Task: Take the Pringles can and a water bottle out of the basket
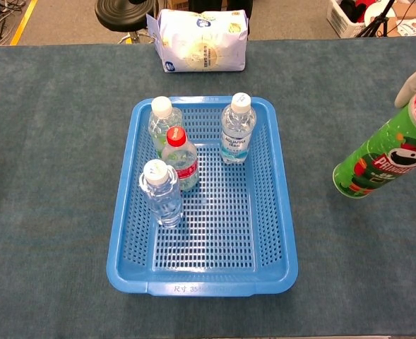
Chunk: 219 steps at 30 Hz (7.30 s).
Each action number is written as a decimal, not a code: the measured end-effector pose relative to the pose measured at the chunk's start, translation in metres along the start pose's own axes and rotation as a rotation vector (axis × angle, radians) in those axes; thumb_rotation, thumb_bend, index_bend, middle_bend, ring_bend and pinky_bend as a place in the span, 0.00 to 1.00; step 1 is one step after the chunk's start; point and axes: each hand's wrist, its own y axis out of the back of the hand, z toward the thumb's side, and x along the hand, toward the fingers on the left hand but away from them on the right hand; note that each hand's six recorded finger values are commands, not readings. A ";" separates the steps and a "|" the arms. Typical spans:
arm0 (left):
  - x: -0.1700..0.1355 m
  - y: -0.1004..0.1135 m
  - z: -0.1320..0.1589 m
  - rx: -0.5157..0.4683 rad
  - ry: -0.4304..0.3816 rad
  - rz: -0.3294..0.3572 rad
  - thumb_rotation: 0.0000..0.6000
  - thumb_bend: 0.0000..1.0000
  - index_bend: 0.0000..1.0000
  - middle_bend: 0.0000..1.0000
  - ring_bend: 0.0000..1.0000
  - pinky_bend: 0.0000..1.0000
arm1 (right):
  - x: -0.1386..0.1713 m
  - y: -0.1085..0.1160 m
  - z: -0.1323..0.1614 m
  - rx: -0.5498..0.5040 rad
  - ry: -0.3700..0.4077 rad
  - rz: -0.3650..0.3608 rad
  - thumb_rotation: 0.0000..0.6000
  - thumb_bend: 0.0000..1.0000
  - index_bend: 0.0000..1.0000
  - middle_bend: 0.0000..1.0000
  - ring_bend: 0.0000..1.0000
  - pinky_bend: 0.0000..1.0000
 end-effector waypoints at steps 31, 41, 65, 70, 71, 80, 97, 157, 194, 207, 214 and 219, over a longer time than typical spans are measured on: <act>-0.003 -0.002 -0.005 -0.010 0.014 0.001 1.00 0.25 0.24 0.17 0.10 0.34 | -0.032 0.018 0.011 0.015 0.107 -0.095 1.00 0.00 0.01 0.12 0.10 0.39; -0.004 -0.001 -0.008 -0.014 0.017 0.004 1.00 0.25 0.24 0.18 0.10 0.34 | -0.081 0.023 0.024 0.060 0.187 -0.106 1.00 0.00 0.08 0.18 0.11 0.39; 0.010 0.018 -0.011 0.035 -0.032 0.017 1.00 0.25 0.25 0.18 0.10 0.34 | -0.184 -0.019 0.071 0.261 0.338 0.086 1.00 0.00 0.12 0.24 0.17 0.43; 0.009 0.017 -0.013 0.034 -0.029 0.010 1.00 0.25 0.25 0.18 0.10 0.34 | -0.194 -0.027 0.077 0.276 0.351 0.099 1.00 0.00 0.13 0.26 0.19 0.43; 0.008 0.017 -0.014 0.033 -0.028 0.010 1.00 0.25 0.25 0.18 0.10 0.34 | -0.195 -0.028 0.077 0.278 0.354 0.102 1.00 0.00 0.13 0.26 0.19 0.43; 0.005 0.015 -0.019 0.029 -0.015 0.002 1.00 0.25 0.25 0.18 0.10 0.34 | -0.206 -0.038 0.086 0.299 0.379 0.129 1.00 0.00 0.19 0.31 0.25 0.44; -0.002 0.009 -0.028 0.012 0.009 -0.009 1.00 0.25 0.25 0.18 0.10 0.34 | -0.221 -0.052 0.092 0.336 0.385 0.179 1.00 0.00 0.26 0.35 0.29 0.45; 0.000 0.008 -0.018 0.012 -0.010 -0.008 1.00 0.25 0.25 0.18 0.10 0.34 | -0.163 0.046 0.092 0.235 0.346 -0.108 1.00 0.00 0.56 0.60 0.59 0.61; 0.004 -0.001 -0.008 0.015 -0.015 -0.029 1.00 0.25 0.25 0.18 0.10 0.35 | -0.074 -0.011 -0.020 0.177 -0.055 0.118 1.00 0.00 0.12 0.19 0.31 0.62; 0.005 0.002 -0.009 0.008 -0.015 -0.016 1.00 0.25 0.25 0.18 0.10 0.35 | -0.065 0.012 -0.022 0.185 -0.082 -0.025 1.00 0.00 0.14 0.22 0.30 0.62; 0.007 0.008 -0.007 -0.012 -0.030 0.026 1.00 0.25 0.29 0.22 0.13 0.36 | -0.036 0.025 -0.032 0.279 -0.184 -0.187 1.00 0.00 0.21 0.27 0.30 0.60; 0.010 0.007 -0.006 -0.025 -0.051 0.039 1.00 0.25 0.30 0.23 0.14 0.37 | -0.008 0.029 -0.034 0.304 -0.255 -0.268 1.00 0.00 0.23 0.30 0.30 0.59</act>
